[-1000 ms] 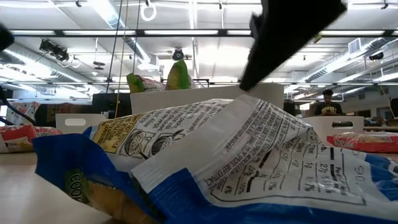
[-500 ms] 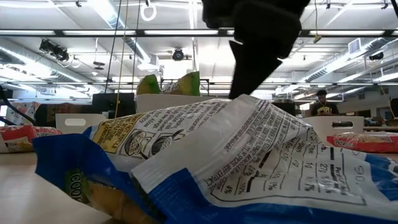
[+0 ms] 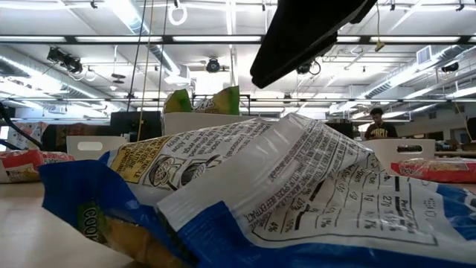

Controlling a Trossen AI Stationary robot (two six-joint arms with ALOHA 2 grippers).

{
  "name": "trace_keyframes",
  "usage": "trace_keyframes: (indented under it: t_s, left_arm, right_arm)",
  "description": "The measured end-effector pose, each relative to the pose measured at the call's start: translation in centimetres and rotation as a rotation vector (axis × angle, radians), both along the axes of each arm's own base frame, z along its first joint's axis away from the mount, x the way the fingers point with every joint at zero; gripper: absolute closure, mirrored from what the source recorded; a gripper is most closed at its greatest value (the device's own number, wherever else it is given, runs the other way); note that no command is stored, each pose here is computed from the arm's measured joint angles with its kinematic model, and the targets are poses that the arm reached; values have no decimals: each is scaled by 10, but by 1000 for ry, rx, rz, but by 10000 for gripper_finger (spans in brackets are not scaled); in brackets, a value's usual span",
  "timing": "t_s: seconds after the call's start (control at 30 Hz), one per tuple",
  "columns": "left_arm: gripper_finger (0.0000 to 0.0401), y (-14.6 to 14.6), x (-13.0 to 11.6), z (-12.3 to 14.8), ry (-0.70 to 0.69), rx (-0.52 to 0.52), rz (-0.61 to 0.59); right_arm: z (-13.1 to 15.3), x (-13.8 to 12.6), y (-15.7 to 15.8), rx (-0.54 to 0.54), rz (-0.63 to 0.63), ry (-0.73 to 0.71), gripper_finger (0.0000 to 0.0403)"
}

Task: Sort Maruchan noodles
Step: Put the green noodle pack into the bottom white bin

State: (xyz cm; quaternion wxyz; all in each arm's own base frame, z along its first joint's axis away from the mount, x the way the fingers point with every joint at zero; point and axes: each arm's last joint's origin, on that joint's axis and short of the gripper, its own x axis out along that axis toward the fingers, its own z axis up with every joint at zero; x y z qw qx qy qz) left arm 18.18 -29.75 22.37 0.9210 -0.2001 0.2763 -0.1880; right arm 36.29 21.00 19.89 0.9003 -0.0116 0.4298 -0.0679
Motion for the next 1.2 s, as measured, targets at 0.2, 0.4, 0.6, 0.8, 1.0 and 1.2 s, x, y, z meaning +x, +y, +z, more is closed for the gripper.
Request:
trace_keyframes:
  t_s: [0.2, 0.4, 0.6, 0.8, 1.0, 1.2]
  left_arm:
    - [276, -30, 21, 4, 68, 280, -43]
    - [276, -43, 29, -9, 346, 402, 23]
    - [276, -51, 27, -15, 569, 263, 129]
    - [276, -41, 17, -29, 670, 287, 281]
    - [276, -31, 13, -45, 667, 317, 361]
    - [275, -30, 14, -63, 605, 252, 311]
  right_arm:
    - [0, -2, 4, -28, 12, -8, 277]
    - [0, -3, 4, -49, 34, -4, 277]
    - [0, -3, 4, -66, 53, 3, 277]
    - [0, -3, 4, -67, 54, 3, 277]
    - [0, -4, 6, -28, 45, 11, 277]
    - [0, -9, 14, -3, 53, 12, 277]
